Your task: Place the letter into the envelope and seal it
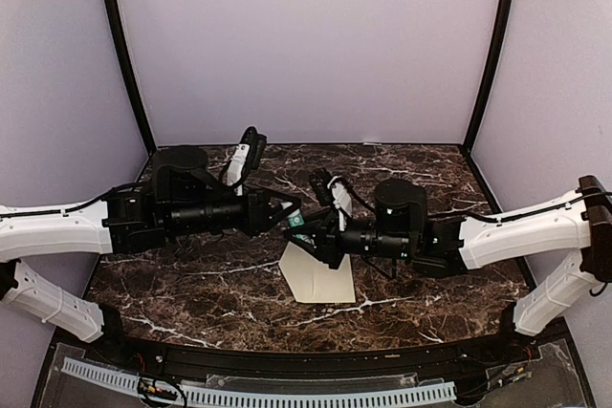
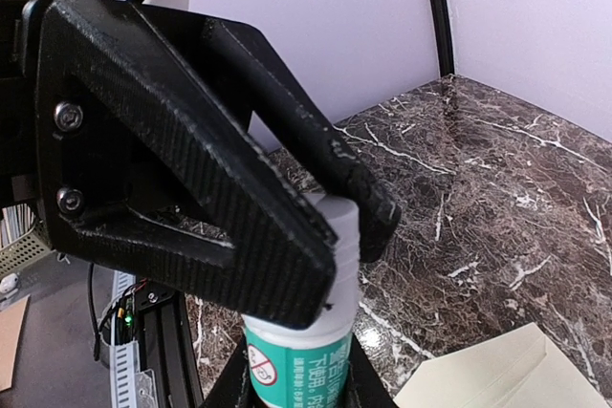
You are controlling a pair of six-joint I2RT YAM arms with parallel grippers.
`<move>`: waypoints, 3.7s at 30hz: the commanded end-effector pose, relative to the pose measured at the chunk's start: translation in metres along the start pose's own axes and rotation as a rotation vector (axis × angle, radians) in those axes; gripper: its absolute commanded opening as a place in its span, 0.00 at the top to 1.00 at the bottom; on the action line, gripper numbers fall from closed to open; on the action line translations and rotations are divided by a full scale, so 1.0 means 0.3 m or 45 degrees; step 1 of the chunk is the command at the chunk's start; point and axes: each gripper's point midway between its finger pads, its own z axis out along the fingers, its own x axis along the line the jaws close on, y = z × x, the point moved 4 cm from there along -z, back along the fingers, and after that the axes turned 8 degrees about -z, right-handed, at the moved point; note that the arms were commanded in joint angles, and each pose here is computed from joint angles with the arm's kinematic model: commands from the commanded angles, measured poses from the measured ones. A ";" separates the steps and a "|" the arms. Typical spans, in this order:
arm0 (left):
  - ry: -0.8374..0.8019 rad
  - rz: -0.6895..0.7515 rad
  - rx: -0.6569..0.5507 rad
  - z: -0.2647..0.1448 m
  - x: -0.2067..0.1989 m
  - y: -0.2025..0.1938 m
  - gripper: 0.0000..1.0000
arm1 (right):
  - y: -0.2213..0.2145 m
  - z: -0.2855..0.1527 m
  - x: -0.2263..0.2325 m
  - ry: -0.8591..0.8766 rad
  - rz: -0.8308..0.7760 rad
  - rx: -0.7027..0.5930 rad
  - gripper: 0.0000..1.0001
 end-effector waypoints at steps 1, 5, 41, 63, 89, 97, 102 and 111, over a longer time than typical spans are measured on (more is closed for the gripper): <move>0.116 0.020 -0.199 -0.040 -0.007 0.149 1.00 | -0.133 0.005 -0.035 -0.059 0.081 0.132 1.00; 0.132 0.037 -0.215 -0.047 -0.024 0.185 1.00 | -0.153 0.006 -0.036 -0.059 0.094 0.142 1.00; 1.018 0.027 -0.214 -0.189 0.576 -0.190 0.93 | -0.061 -0.150 -0.059 -0.189 0.055 -0.037 1.00; 1.096 -0.036 -0.039 -0.127 0.784 -0.466 0.68 | -0.049 -0.224 -0.059 -0.215 0.060 -0.092 1.00; 0.406 0.073 0.008 -0.092 0.446 -0.293 0.36 | 0.039 -0.260 0.011 -0.039 0.031 -0.195 1.00; -0.527 0.255 -0.028 -0.166 0.013 -0.152 0.34 | 0.162 -0.251 0.138 0.304 -0.060 -0.259 1.00; -0.735 0.316 -0.074 -0.206 -0.106 -0.073 0.27 | 0.194 -0.237 0.154 0.357 -0.047 -0.269 1.00; -0.876 0.338 -0.087 -0.178 -0.212 0.010 0.26 | 0.222 -0.225 0.162 0.373 -0.035 -0.267 1.00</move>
